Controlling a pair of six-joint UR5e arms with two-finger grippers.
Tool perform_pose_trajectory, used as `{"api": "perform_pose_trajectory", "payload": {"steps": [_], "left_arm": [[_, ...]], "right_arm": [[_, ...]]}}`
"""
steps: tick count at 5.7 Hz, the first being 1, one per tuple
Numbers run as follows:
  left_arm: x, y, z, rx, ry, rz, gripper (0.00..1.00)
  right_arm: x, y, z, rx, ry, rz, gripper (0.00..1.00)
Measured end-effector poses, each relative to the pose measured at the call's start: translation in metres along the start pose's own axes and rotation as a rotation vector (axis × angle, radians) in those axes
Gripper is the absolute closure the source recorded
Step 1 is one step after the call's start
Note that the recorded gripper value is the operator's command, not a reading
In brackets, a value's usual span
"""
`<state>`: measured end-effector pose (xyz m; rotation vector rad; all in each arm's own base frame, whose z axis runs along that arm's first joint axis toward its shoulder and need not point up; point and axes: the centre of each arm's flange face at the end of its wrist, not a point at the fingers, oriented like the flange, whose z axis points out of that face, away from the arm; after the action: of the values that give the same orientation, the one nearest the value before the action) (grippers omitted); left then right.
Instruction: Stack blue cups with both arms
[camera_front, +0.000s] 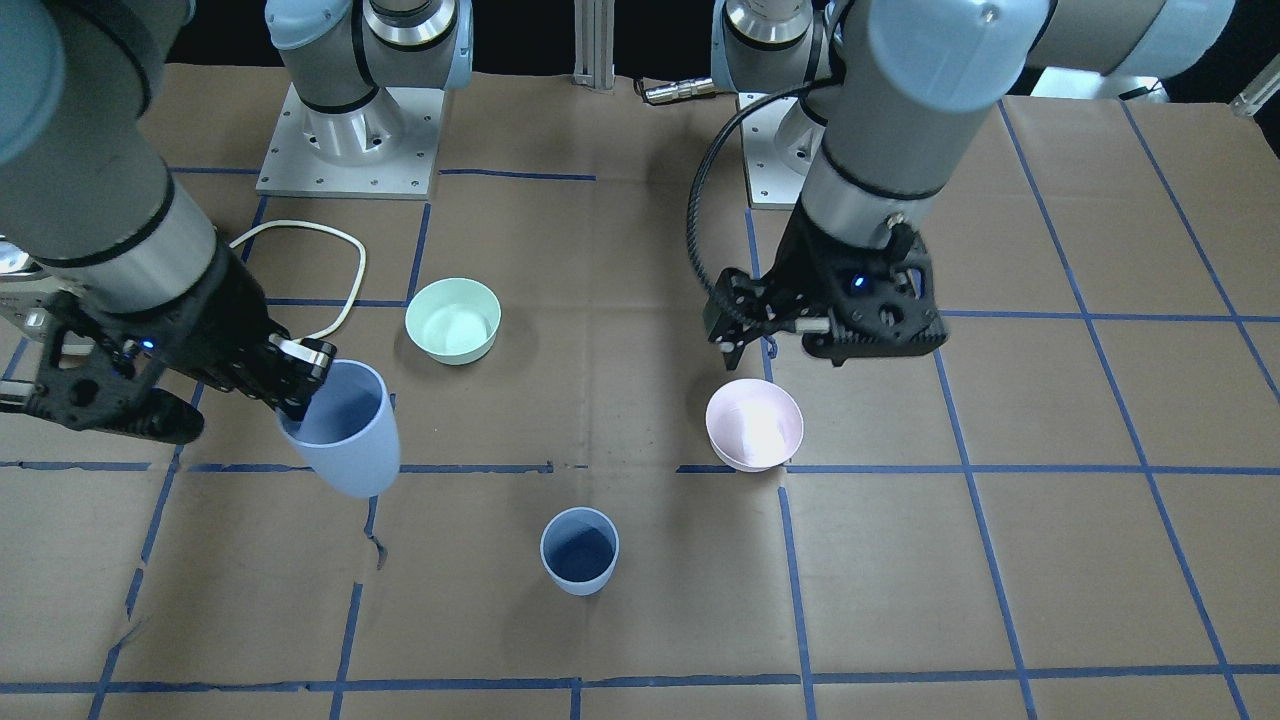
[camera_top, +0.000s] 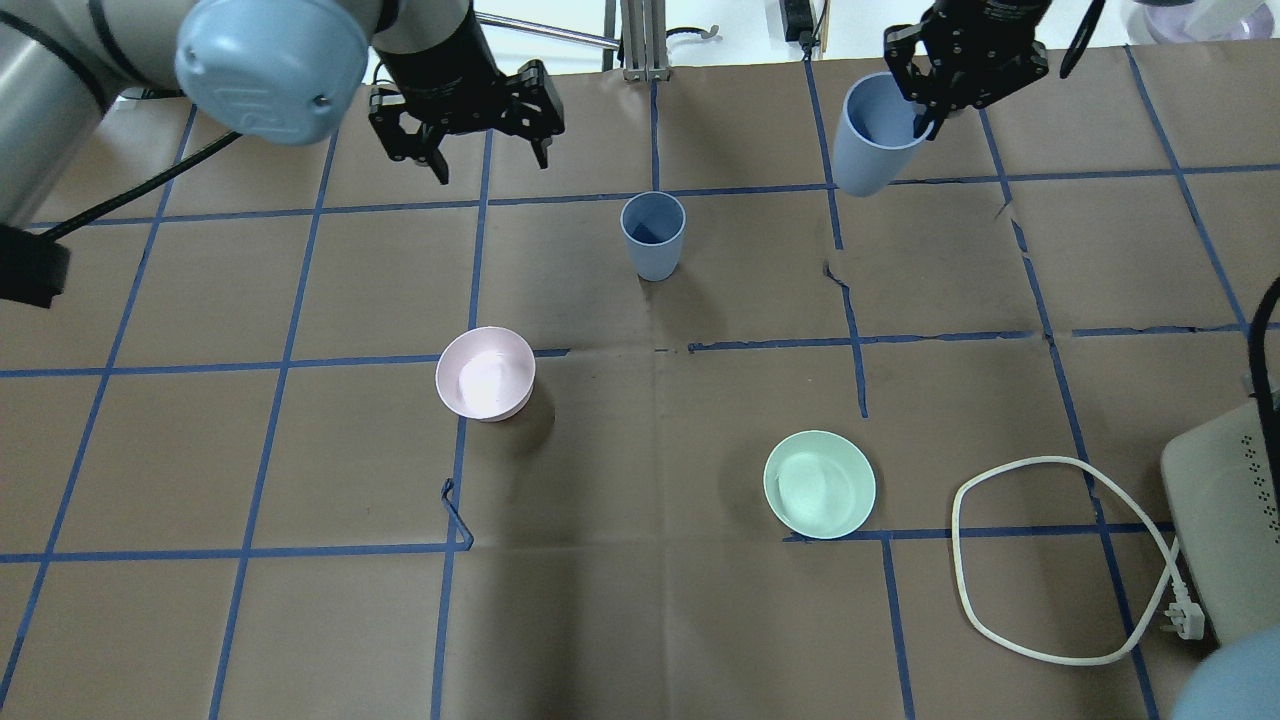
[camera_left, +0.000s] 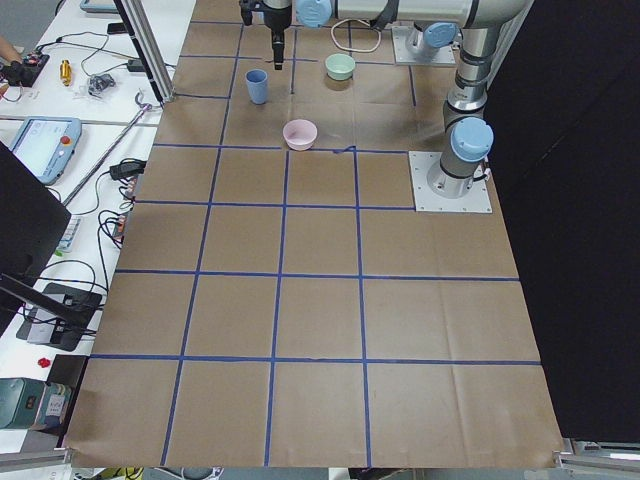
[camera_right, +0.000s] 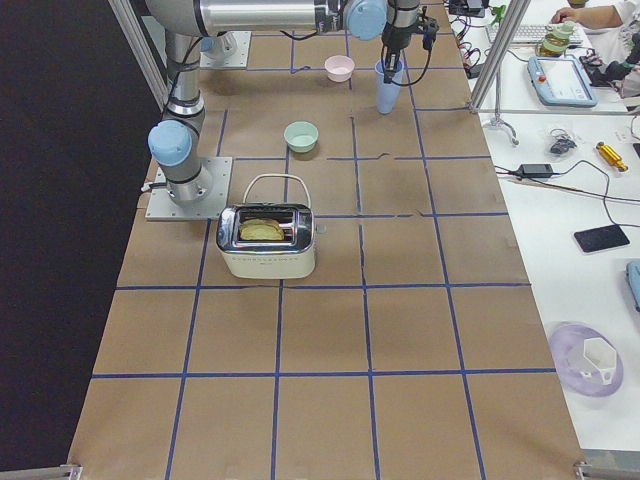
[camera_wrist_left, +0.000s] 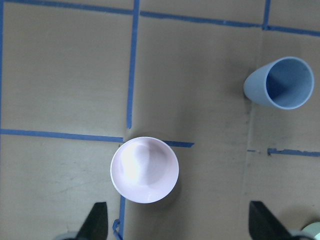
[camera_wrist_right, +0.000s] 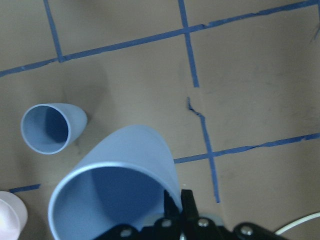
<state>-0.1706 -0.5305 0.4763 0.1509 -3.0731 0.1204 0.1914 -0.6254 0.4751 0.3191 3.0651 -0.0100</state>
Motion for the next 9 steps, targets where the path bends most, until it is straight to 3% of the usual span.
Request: {"api": "perform_pose_trajectory", "payload": {"steps": [2, 4, 9], "left_arm": [[-0.005, 0.037, -0.033, 0.028, 0.004, -0.002, 0.01], [0.000, 0.047, -0.046, -0.019, -0.047, 0.003, 0.01], [-0.007, 0.047, -0.050, -0.047, -0.073, 0.142, 0.01]], "right_arm": [[-0.076, 0.017, 0.017, 0.007, -0.008, 0.049, 0.97], [-0.123, 0.031, 0.033, 0.023, -0.022, 0.074, 0.97], [-0.140, 0.000, 0.107, 0.003, 0.010, 0.049, 0.96]]}}
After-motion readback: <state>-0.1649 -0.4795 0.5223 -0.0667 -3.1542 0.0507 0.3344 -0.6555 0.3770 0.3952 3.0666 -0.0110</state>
